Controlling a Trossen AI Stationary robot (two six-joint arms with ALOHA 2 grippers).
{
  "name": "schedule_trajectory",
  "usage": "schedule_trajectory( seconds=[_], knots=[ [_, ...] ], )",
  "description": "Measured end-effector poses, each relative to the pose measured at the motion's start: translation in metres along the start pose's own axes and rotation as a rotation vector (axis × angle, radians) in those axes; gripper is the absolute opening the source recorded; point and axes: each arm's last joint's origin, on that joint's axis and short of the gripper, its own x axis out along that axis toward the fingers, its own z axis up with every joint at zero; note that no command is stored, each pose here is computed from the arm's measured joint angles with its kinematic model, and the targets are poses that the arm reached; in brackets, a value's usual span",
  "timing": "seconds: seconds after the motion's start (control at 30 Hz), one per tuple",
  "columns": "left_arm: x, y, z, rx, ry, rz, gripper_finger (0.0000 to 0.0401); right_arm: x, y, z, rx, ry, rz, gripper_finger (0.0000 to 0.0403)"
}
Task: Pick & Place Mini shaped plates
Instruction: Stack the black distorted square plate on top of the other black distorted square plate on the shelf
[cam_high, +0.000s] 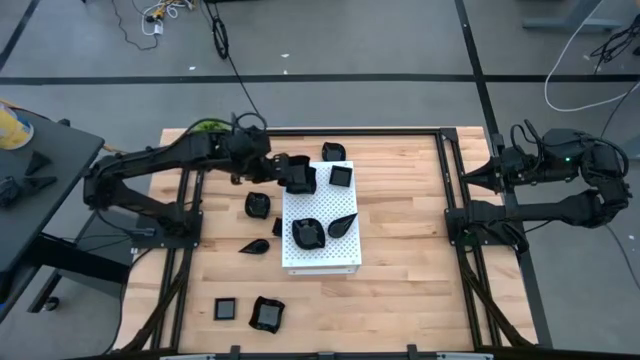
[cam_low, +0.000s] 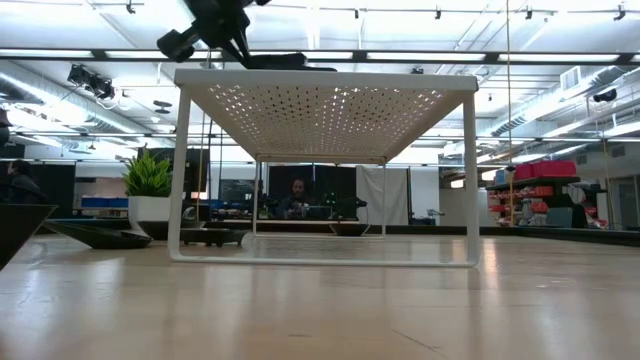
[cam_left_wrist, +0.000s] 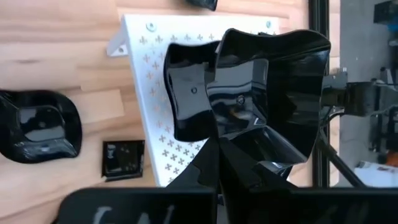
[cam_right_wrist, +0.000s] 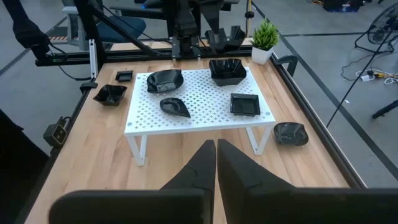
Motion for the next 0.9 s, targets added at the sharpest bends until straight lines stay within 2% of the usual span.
schedule_trajectory(
  seconds=[0.33, 0.9],
  knots=[
    [0.025, -0.004, -0.001, -0.009, 0.044, 0.045, 0.0006, 0.0, 0.0, 0.0, 0.0, 0.001, 0.0, 0.0022],
    [0.041, -0.006, -0.001, -0.009, 0.063, 0.071, 0.0008, 0.0, 0.0, 0.0, 0.0, 0.001, -0.001, 0.0022]
  ],
)
